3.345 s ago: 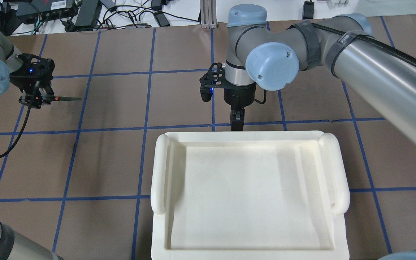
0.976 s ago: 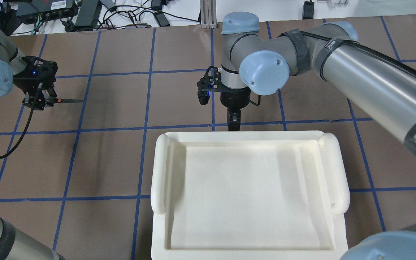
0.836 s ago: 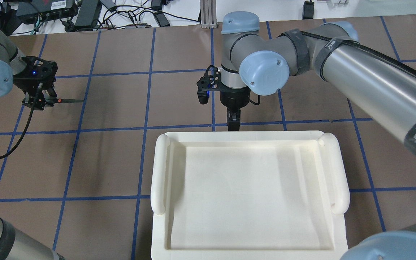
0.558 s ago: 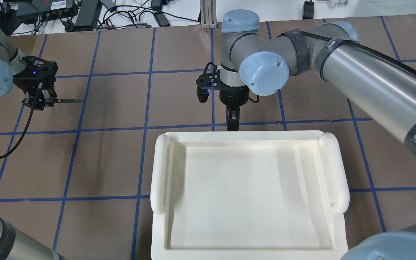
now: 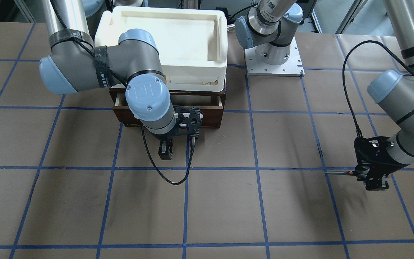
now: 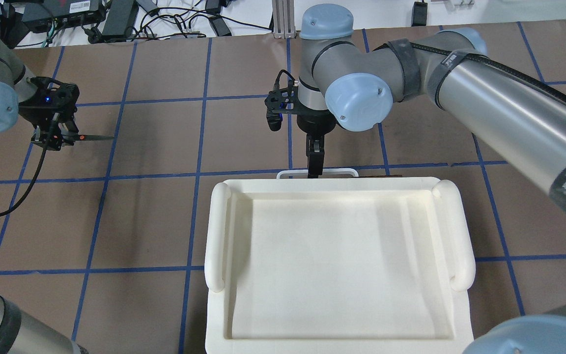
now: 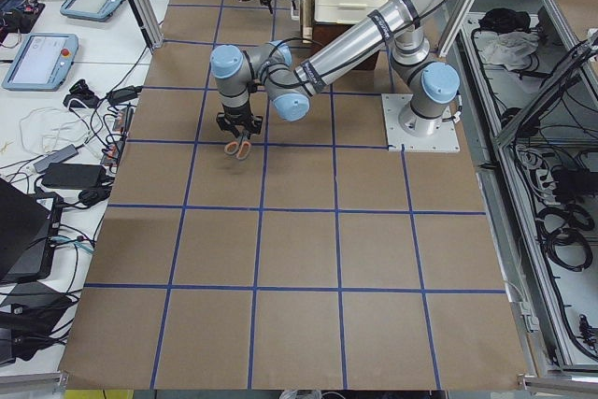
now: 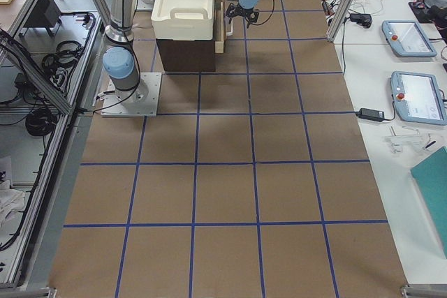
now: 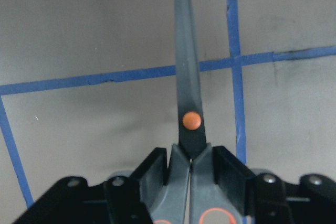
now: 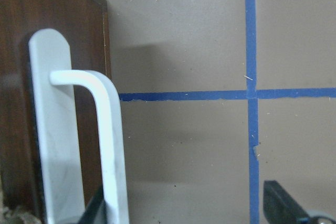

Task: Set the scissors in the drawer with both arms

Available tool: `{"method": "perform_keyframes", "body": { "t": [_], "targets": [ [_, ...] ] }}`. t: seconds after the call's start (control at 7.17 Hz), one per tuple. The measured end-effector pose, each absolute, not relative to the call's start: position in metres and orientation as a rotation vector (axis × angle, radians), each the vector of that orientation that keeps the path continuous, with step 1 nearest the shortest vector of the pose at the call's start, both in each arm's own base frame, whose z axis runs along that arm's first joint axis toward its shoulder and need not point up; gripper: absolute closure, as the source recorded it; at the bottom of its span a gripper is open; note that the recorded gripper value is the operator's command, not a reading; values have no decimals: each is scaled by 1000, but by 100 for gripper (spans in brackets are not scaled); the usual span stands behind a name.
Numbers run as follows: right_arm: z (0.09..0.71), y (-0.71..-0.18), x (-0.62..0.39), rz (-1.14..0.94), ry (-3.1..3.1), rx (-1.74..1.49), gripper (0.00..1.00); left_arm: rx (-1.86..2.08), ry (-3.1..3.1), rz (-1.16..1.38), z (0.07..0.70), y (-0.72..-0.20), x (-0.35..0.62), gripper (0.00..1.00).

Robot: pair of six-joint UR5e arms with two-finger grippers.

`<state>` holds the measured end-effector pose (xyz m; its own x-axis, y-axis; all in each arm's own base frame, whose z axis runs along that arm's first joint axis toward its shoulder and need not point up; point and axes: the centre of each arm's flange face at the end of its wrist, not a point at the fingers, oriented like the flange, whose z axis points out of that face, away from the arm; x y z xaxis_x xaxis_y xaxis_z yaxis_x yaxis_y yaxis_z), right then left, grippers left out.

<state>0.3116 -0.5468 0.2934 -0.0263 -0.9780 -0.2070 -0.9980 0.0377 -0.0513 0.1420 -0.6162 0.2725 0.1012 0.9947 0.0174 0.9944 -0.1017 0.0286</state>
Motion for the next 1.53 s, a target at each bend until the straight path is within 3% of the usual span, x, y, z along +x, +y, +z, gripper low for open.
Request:
{"method": "perform_keyframes", "body": {
  "t": [1.53],
  "targets": [
    [293, -587, 314, 11, 2128, -2173, 0, 2327, 2102, 51, 270, -619, 130, 100]
  ]
}}
